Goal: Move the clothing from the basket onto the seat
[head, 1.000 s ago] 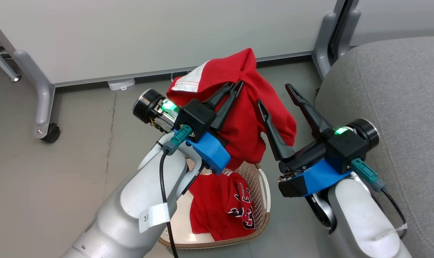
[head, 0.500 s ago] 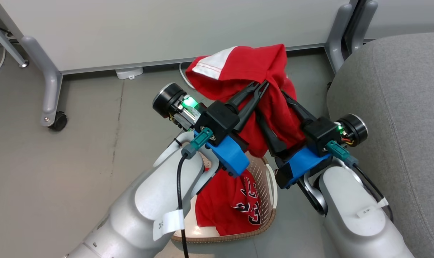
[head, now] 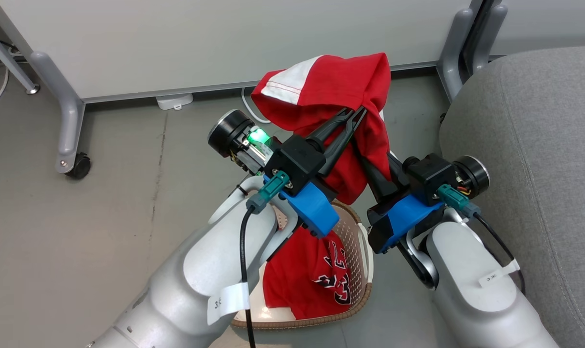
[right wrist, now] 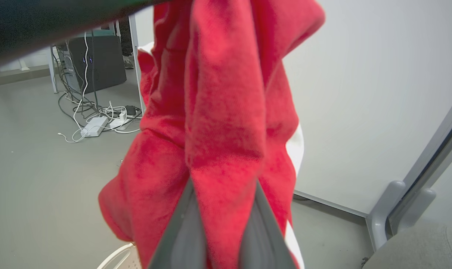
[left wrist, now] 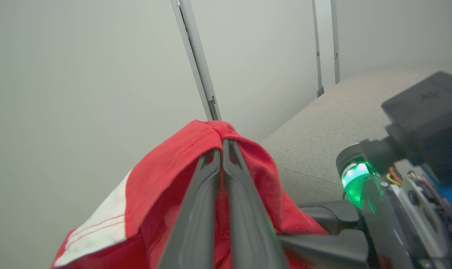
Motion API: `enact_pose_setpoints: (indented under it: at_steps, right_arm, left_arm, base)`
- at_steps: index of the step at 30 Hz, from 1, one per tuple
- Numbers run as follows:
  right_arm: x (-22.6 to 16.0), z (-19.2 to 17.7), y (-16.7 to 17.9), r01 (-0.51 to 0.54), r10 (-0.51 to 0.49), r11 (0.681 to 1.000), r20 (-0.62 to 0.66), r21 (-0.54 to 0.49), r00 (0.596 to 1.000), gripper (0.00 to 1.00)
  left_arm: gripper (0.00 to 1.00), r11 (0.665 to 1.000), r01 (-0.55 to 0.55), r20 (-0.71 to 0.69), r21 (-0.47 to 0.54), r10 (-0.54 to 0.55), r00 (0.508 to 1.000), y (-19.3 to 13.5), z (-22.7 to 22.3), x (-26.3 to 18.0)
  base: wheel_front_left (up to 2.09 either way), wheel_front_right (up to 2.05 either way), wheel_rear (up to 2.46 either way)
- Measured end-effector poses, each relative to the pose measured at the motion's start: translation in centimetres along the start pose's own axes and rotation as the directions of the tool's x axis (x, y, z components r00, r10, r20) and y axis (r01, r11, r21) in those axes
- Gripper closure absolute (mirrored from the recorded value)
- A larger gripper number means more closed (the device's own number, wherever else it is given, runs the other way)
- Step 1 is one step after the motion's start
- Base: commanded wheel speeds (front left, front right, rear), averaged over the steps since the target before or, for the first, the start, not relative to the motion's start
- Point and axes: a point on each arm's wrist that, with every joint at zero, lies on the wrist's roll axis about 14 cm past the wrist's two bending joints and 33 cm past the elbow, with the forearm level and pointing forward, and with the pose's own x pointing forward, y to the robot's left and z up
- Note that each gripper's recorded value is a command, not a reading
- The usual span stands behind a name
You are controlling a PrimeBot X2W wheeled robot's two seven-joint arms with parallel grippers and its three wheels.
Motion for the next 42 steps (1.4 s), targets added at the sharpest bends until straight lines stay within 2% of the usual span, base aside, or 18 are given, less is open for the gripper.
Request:
enact_pose_setpoints:
  at_steps: [8, 9, 10, 20, 30, 35, 36, 37, 42]
  right_arm:
    - [0.0, 0.2, -0.1, 0.005, -0.005, 1.000, 0.007, 0.008, 1.000, 1.00]
    - [0.0, 0.2, -0.2, 0.006, -0.006, 1.000, 0.009, 0.010, 1.000, 1.00]
    - [0.0, 0.3, -0.2, 0.007, -0.007, 1.000, 0.012, 0.012, 1.000, 1.00]
    - [0.0, 0.8, -1.4, 0.046, -0.048, 0.998, 0.033, 0.046, 0.998, 1.00]
    - [-1.0, 1.0, -5.9, 0.177, -0.181, 0.982, 0.059, 0.066, 0.982, 1.00]
    - [-3.1, 0.7, -9.5, 0.286, -0.290, 0.956, 0.060, 0.061, 0.955, 1.00]
    - [-4.2, 0.6, -11.0, 0.333, -0.336, 0.941, 0.060, 0.054, 0.940, 1.00]
    - [-4.2, 0.6, -11.0, 0.333, -0.336, 0.941, 0.060, 0.054, 0.940, 1.00]
    - [-7.8, 0.2, -14.9, 0.461, -0.462, 0.887, 0.049, 0.041, 0.885, 1.00]
  left_arm:
    - [1.00, 1.000, -0.004, -0.002, 0.001, 0.004, 1.000, 0.2, -0.1, 0.0]
    - [0.23, 1.000, -0.006, -0.004, 0.001, 0.006, 1.000, 0.2, -0.1, 0.0]
    - [0.00, 1.000, -0.007, -0.004, 0.000, 0.007, 1.000, 0.3, -0.2, 0.0]
    - [0.00, 1.000, -0.010, -0.019, -0.009, 0.010, 1.000, 0.3, -0.9, 0.0]
    - [0.00, 0.999, 0.010, -0.031, -0.037, -0.011, 0.999, -0.2, -2.5, 0.8]
    - [0.00, 0.997, 0.056, -0.024, -0.059, -0.058, 0.998, -1.5, -3.3, 1.9]
    - [0.00, 0.994, 0.079, -0.029, -0.072, -0.081, 0.996, -2.2, -3.9, 2.2]
    - [0.00, 0.994, 0.079, -0.029, -0.072, -0.081, 0.996, -2.2, -3.9, 2.2]
    - [0.00, 0.983, 0.149, -0.025, -0.104, -0.152, 0.988, -4.5, -5.0, 3.4]
  base:
    - [0.00, 0.00, 0.00]
    - [0.00, 0.00, 0.00]
    - [0.00, 0.00, 0.00]
    - [0.00, 0.00, 0.00]
    - [0.00, 0.00, 0.00]
    - [0.00, 0.00, 0.00]
    - [0.00, 0.00, 0.00]
    - [0.00, 0.00, 0.00]
    - [0.00, 0.00, 0.00]
